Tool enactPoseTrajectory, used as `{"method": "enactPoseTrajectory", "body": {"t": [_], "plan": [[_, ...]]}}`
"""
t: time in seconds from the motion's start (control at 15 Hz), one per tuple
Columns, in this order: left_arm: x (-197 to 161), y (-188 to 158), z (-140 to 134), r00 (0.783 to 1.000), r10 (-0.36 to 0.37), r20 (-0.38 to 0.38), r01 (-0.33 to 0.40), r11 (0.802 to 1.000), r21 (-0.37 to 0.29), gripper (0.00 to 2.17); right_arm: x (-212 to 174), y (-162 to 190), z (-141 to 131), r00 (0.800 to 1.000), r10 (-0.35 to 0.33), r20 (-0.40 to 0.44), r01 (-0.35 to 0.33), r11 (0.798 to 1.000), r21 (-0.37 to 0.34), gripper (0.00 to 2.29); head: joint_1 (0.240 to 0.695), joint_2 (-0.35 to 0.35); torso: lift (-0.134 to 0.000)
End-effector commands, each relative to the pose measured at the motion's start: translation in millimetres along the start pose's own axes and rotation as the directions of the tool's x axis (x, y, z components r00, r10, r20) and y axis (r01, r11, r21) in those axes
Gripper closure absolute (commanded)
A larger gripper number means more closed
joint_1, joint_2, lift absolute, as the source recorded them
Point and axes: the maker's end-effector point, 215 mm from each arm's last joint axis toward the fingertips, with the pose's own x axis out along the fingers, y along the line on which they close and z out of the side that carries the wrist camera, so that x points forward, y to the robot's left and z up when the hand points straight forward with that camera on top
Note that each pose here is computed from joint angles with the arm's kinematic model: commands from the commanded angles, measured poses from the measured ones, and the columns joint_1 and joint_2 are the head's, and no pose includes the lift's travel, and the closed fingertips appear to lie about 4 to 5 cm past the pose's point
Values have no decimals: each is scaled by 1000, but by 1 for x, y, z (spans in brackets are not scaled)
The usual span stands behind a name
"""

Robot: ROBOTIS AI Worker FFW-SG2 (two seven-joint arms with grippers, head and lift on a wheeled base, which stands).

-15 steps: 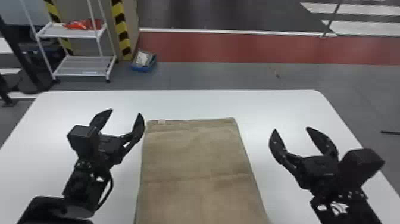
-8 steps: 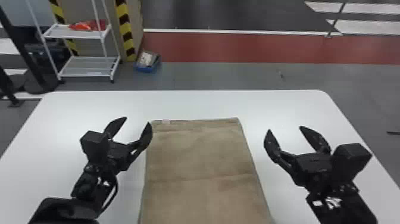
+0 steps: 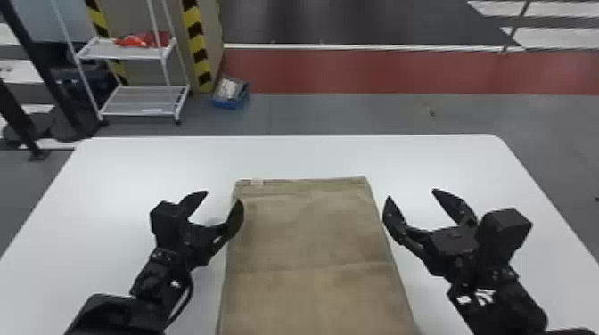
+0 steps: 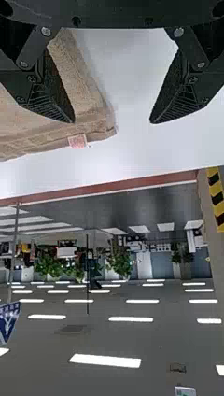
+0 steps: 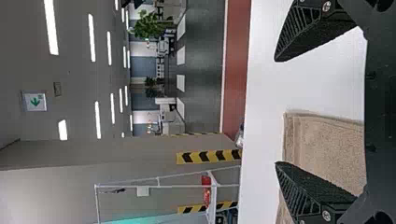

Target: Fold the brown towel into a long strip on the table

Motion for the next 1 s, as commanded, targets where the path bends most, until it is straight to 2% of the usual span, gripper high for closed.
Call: {"method": "enactPoseTrajectory", "body": {"t": [0.0, 0.33, 0.4, 0.47, 0.6, 0.93], "plan": [[1, -6, -5, 1000, -10, -19, 10, 1000, -4, 329, 3, -4, -2, 1000, 3, -8, -3, 1000, 1, 93, 695, -9, -115], [0, -38, -2, 996, -91, -22, 91, 996, -9, 333, 6, -7, -2, 1000, 1, -14, -1, 1000, -1, 93, 695, -30, -115], [-1, -46, -2, 994, -107, -26, 107, 994, -6, 356, 6, -8, -3, 1000, 0, -17, 0, 1000, -2, 93, 695, -41, -115], [-1, -51, -5, 992, -121, -39, 121, 993, -9, 491, 6, -8, -2, 1000, 0, -16, 0, 1000, -3, 93, 695, -48, -115], [-1, -53, -14, 990, -125, -70, 125, 992, -13, 515, 6, -7, -2, 1000, 2, -18, -2, 1000, -4, 93, 695, -62, -115], [1, -50, -12, 991, -112, -70, 112, 994, -3, 515, 5, -7, -2, 1000, 4, -20, -4, 1000, -5, 93, 695, -67, -115]]}}
